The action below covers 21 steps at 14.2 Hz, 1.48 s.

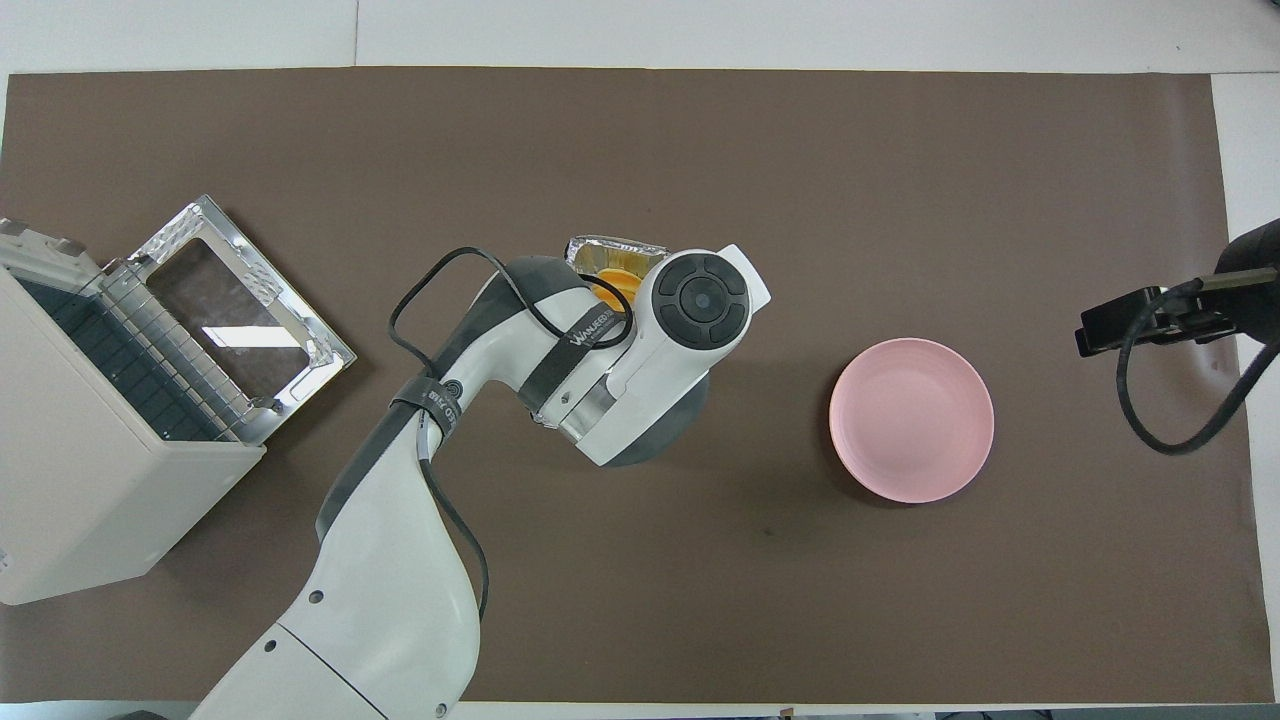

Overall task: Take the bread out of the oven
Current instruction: 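Carry the foil tray away from the oven and set it down, then open and retract the left gripper while the right gripper reaches forward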

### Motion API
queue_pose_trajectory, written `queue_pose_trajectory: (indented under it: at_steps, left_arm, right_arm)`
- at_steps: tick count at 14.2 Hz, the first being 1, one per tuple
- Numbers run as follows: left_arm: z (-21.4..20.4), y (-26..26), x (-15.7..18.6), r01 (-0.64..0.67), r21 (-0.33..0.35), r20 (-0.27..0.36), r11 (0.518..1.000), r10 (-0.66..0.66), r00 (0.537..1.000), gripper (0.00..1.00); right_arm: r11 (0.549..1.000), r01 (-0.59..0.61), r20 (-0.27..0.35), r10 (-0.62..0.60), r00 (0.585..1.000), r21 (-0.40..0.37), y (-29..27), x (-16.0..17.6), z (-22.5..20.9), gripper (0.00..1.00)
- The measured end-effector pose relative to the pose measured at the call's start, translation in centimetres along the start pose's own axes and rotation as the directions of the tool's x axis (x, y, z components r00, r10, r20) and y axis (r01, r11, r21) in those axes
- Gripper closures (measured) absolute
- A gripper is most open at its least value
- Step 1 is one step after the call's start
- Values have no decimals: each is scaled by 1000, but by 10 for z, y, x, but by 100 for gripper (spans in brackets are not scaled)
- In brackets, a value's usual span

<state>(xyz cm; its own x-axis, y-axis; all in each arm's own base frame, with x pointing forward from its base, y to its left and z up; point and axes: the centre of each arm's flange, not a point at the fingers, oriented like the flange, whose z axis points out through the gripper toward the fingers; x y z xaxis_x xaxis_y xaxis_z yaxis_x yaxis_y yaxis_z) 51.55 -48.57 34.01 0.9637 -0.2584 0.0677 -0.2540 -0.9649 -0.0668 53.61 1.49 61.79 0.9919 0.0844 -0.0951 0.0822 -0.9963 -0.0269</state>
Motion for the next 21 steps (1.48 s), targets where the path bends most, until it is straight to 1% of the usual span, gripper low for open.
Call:
queue_pose_trajectory:
  at_steps: [4, 7, 9, 10, 11, 13, 14, 15, 16, 18, 19, 21]
  left_arm:
    - [13, -6, -3, 93, 11, 16, 996, -93, 996, 98]
    - [14, -6, -3, 121, 7, 12, 993, -121, 993, 98]
    - [14, -8, -2, 145, 6, 10, 989, -145, 989, 85]
    - [14, -10, -1, 155, 6, 10, 988, -155, 988, 70]
    - [14, -13, 1, 164, 7, 9, 986, -164, 986, 60]
    - [14, -26, 8, 191, 10, 6, 982, -191, 982, 33]
    - [14, -39, 14, 210, 11, 4, 978, -210, 978, 23]
    - [9, -54, 22, 234, 8, -3, 972, -234, 972, 10]
    - [-3, -73, 32, 264, -2, -19, 965, -264, 964, 0]
    - [-47, -131, 53, 344, -34, -70, 938, -346, 936, 0]
    - [-73, -165, 59, 385, -41, -85, 922, -387, 918, 0]
    - [-113, -227, 59, 458, -33, -90, 888, -459, 884, 0]
  right_arm:
    - [1000, 0, 0, 0, 1000, 0, 0, 0, 0, 0]
    - [1000, 0, 0, 0, 1000, 0, 0, 0, 0, 0]
    - [1000, -1, 2, 1, 1000, 0, 1, 0, 0, 0]
    - [1000, -3, 8, 3, 1000, 1, 1, -1, 1, 0]
    - [1000, -4, 15, 4, 1000, 1, 2, -2, 1, 0]
    - [1000, -4, 17, 4, 1000, 1, 2, -2, 1, 0]
    - [1000, -4, 17, 4, 1000, 1, 2, -2, 1, 0]
    - [1000, -3, 17, 3, 1000, 1, 2, -2, 1, 0]
    - [1000, -1, 17, 1, 1000, 1, 0, -2, 1, 0]
    - [1000, 7, 17, -7, 1000, 0, -4, -2, 1, 0]
    - [1000, 14, 14, -14, 1000, -1, -8, -1, 1, 0]
    - [999, 43, -9, -43, 999, -4, -23, 3, 3, 0]
